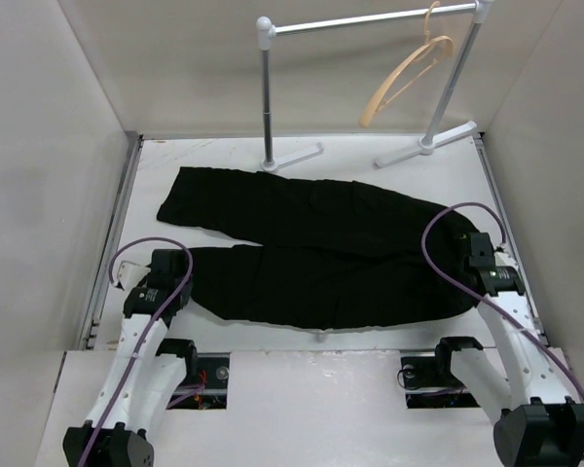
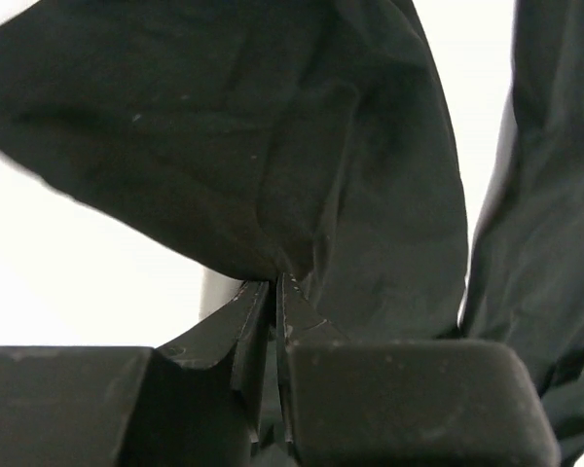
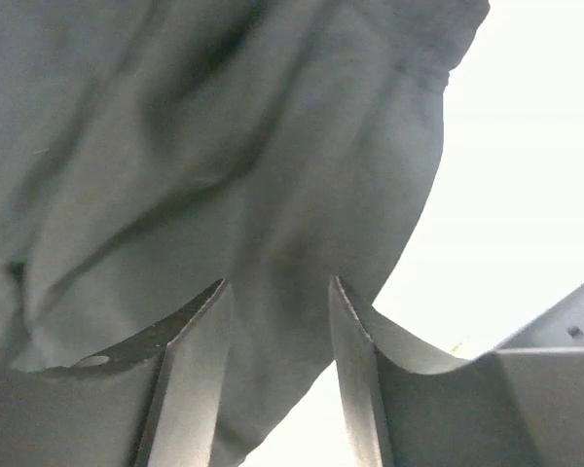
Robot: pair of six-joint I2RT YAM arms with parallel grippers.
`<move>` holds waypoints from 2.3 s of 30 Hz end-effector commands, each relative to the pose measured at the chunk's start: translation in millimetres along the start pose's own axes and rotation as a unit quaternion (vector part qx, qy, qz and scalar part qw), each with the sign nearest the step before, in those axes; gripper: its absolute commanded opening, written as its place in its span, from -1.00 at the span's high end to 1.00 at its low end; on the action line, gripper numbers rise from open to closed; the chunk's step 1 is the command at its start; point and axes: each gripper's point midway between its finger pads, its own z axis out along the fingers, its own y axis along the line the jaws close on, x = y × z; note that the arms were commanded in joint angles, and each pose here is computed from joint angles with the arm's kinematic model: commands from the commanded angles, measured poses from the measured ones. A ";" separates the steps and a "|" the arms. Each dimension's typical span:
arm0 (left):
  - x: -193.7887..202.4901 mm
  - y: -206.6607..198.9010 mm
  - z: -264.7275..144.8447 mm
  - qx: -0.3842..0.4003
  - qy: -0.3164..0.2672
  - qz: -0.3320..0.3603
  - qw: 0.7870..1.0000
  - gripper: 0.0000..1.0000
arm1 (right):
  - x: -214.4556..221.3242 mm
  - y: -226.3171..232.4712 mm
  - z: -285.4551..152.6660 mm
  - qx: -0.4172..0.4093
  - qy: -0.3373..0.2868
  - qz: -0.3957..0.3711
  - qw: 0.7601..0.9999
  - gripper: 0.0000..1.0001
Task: Place the trousers on the hanger
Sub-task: Flatten out the trousers at the center of the board, then fold the trousers at the center of the board.
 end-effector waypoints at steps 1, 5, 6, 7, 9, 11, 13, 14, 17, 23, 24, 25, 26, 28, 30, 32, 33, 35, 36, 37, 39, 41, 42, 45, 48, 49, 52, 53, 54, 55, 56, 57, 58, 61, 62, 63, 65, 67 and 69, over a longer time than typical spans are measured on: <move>-1.5 -15.4 -5.1 0.035 -0.010 0.004 0.999 0.88 | 4.9 -19.1 1.5 0.057 0.009 0.035 0.998 -0.04; 6.7 -21.3 -8.8 0.053 0.000 0.028 0.998 0.88 | 2.0 -21.1 16.4 0.097 0.013 0.043 0.994 0.11; 7.3 -22.3 -9.7 0.055 0.000 0.033 0.998 0.88 | -0.5 -19.1 18.2 0.098 0.011 0.047 0.994 0.06; 7.3 -24.7 -11.8 0.060 0.000 0.042 0.997 0.88 | -2.1 -13.9 21.2 0.091 0.011 0.054 0.994 0.05; 5.1 -26.5 -13.4 0.063 -0.004 0.052 0.997 0.88 | 4.2 -11.3 28.0 0.090 0.020 0.065 0.994 0.03; 3.6 -26.7 -13.2 0.062 -0.005 0.055 0.997 0.88 | 9.5 -11.2 35.2 0.095 0.029 0.069 0.993 0.10; 1.7 -27.7 -11.9 0.061 -0.008 0.060 0.996 0.88 | 13.9 -6.1 38.7 0.092 0.036 0.077 0.992 0.01; 0.3 -28.0 -10.9 0.060 -0.012 0.064 0.996 0.88 | 18.6 -3.5 40.4 0.087 0.045 0.084 0.992 0.01; -8.3 -26.2 -5.2 0.049 -0.033 0.069 0.996 0.88 | 31.4 1.1 48.3 0.078 0.060 0.084 0.992 0.10; -35.4 -32.7 -2.0 0.037 -0.079 0.068 0.994 0.91 | 13.4 13.0 46.4 0.074 0.029 0.051 0.996 0.84; -42.2 -35.9 -3.5 0.039 -0.087 0.062 0.993 0.92 | 3.5 16.5 40.9 0.067 0.013 0.044 0.997 0.87; -48.3 -40.2 -6.2 0.044 -0.092 0.057 0.993 0.93 | -8.5 19.1 34.4 0.063 -0.009 0.033 0.997 0.90; -55.7 -45.5 -9.6 0.049 -0.099 0.050 0.993 0.94 | -19.1 21.1 26.7 0.057 -0.029 0.022 0.998 0.91; -71.6 -59.9 -16.9 0.060 -0.118 0.046 0.990 0.94 | -38.3 28.4 10.2 0.036 -0.067 0.002 0.997 0.92; -87.4 -80.4 -22.4 0.074 -0.136 0.044 0.987 0.96 | -55.1 36.4 -3.2 0.015 -0.095 -0.015 0.995 0.93; -101.6 -106.5 -24.2 0.087 -0.150 0.043 0.984 0.97 | -70.1 49.7 -11.8 -0.007 -0.111 -0.018 0.994 0.93; -106.7 -122.1 -24.8 0.095 -0.154 0.043 0.983 0.98 | -78.1 57.6 -14.6 -0.016 -0.119 -0.020 0.993 0.93; -117.2 -152.1 -24.2 0.105 -0.165 0.049 0.979 0.98 | -93.9 72.4 -17.6 -0.026 -0.132 -0.021 0.991 0.94; -122.3 -169.2 -23.2 0.109 -0.172 0.056 0.978 0.98 | -101.2 83.8 -19.2 -0.034 -0.137 -0.024 0.990 0.94; -124.1 -185.4 -22.8 0.112 -0.176 0.068 0.976 0.98 | -105.0 92.9 -19.2 -0.038 -0.136 -0.030 0.990 0.94; -120.5 -200.5 -18.3 0.104 -0.173 0.083 0.976 0.98 | -90.6 101.5 -18.6 -0.044 -0.102 -0.053 0.992 0.83; -114.7 -199.7 -16.1 0.102 -0.167 0.086 0.977 0.98 | -46.0 103.8 -16.4 -0.069 -0.039 -0.077 0.994 0.62; -110.7 -194.9 -15.0 0.101 -0.163 0.087 0.978 0.98 | -26.7 96.8 -14.4 -0.074 -0.018 -0.077 0.994 0.44; -101.4 -168.9 -7.8 0.084 -0.151 0.090 0.981 0.97 | 23.0 69.6 -4.5 -0.070 0.029 -0.061 0.995 0.00; -93.6 -142.9 -2.9 0.068 -0.135 0.093 0.984 0.97 | 48.2 50.3 -0.9 -0.050 0.060 -0.057 0.995 -0.01; -92.1 -135.5 -2.0 0.064 -0.131 0.092 0.985 0.97 | 55.3 47.3 -1.6 -0.049 0.069 -0.059 0.995 -0.01; -86.3 -115.0 -0.8 0.054 -0.115 0.091 0.988 0.97 | 69.1 33.2 -6.7 -0.029 0.085 -0.060 0.994 -0.10; -84.0 -109.1 -1.5 0.053 -0.110 0.092 0.988 0.97 | 73.7 26.1 -7.6 -0.016 0.090 -0.055 0.994 -0.16; -82.8 -103.0 -1.8 0.051 -0.108 0.091 0.989 0.96 | 78.2 19.8 -9.4 -0.004 0.099 -0.045 0.994 -0.16; -81.3 -98.0 -1.5 0.048 -0.106 0.091 0.989 0.96 | 80.7 15.1 -11.5 0.002 0.103 -0.038 0.994 -0.16; -80.8 -91.3 -1.2 0.044 -0.106 0.089 0.989 0.96 | 81.4 10.0 -13.8 0.009 0.104 -0.035 0.994 -0.15; -79.5 -86.0 -0.7 0.043 -0.104 0.088 0.990 0.96 | 80.2 6.5 -16.6 0.013 0.102 -0.033 0.994 -0.13; -77.6 -80.1 0.6 0.040 -0.101 0.089 0.990 0.96 | 72.6 3.5 -20.5 0.016 0.086 -0.033 0.996 -0.10; -69.4 -69.0 4.1 0.038 -0.090 0.090 0.991 0.95 | 57.0 -0.5 -30.3 0.020 0.057 -0.053 0.997 -0.01; -66.3 -67.2 5.6 0.038 -0.086 0.091 0.991 0.95 | 62.5 -1.2 -31.1 0.021 0.069 -0.058 0.996 0.06; -64.2 -66.3 6.4 0.039 -0.084 0.091 0.992 0.95 | 71.8 -3.0 -29.4 0.023 0.086 -0.063 0.994 0.10; -59.7 -66.6 6.6 0.045 -0.077 0.086 0.992 0.95 | 91.3 -4.6 -21.9 0.028 0.120 -0.053 0.991 0.11; -57.9 -68.2 5.7 0.050 -0.074 0.080 0.993 0.95 | 98.6 -5.0 -14.1 0.035 0.128 -0.044 0.990 0.08; -57.4 -71.4 3.7 0.057 -0.073 0.078 0.993 0.95 | 101.9 -1.2 -8.8 0.038 0.132 -0.032 0.990 0.02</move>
